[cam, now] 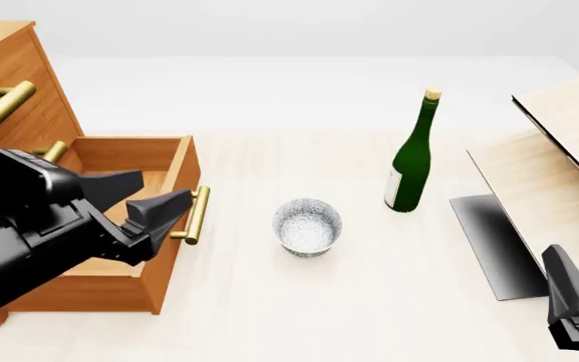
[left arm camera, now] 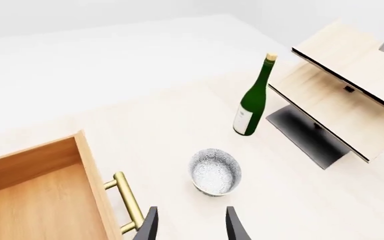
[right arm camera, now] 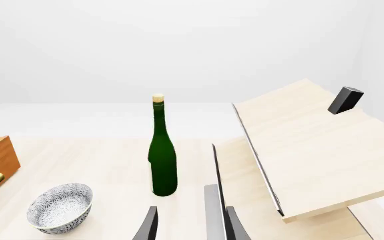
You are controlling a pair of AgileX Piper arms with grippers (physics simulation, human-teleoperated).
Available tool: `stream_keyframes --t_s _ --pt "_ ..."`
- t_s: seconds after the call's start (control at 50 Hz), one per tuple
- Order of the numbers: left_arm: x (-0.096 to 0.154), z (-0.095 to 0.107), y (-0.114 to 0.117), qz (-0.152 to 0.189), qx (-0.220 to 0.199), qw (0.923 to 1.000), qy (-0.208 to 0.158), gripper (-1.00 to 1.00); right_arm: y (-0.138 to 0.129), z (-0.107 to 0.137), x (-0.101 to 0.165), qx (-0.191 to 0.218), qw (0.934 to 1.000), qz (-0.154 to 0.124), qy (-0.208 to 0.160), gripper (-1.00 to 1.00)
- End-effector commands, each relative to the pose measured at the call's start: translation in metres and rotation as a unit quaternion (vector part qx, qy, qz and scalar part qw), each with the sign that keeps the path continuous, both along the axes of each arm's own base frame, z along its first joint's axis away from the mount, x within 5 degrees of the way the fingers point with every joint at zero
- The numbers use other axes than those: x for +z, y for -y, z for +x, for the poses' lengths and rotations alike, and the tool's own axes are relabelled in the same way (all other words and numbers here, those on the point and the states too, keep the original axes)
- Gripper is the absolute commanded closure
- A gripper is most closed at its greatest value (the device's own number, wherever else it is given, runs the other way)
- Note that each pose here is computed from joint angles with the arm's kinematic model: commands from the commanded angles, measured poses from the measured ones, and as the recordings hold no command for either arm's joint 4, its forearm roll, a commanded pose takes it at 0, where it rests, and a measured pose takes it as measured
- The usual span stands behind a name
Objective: Put the bowl in the bottom drawer of the cabinet and close it.
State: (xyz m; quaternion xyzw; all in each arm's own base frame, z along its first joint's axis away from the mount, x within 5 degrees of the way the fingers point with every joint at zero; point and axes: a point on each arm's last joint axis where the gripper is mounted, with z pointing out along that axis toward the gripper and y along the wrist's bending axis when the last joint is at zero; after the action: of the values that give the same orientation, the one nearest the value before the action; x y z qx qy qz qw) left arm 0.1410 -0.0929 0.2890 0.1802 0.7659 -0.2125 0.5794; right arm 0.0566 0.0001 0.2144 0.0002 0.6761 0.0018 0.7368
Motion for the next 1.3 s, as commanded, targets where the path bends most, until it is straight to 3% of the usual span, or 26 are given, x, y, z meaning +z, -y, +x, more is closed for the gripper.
stream_keyframes --t_s 0.02,0.72,1.3 --pt "0.005 0.008 0.013 -0.011 -0.014 0.9998 -0.007 -1.0 0.0 0.0 0.0 0.0 1.0 0.0 0.0 -1.0" --pt "0.007 0.036 0.039 -0.043 -0.014 0.9981 -0.041 -1.0 0.0 0.0 0.0 0.0 1.0 0.0 0.0 -1.0" --pt "-0.015 0.066 0.055 -0.055 0.007 0.9952 -0.081 -1.0 0.0 0.0 0.0 0.0 1.0 0.0 0.0 -1.0"
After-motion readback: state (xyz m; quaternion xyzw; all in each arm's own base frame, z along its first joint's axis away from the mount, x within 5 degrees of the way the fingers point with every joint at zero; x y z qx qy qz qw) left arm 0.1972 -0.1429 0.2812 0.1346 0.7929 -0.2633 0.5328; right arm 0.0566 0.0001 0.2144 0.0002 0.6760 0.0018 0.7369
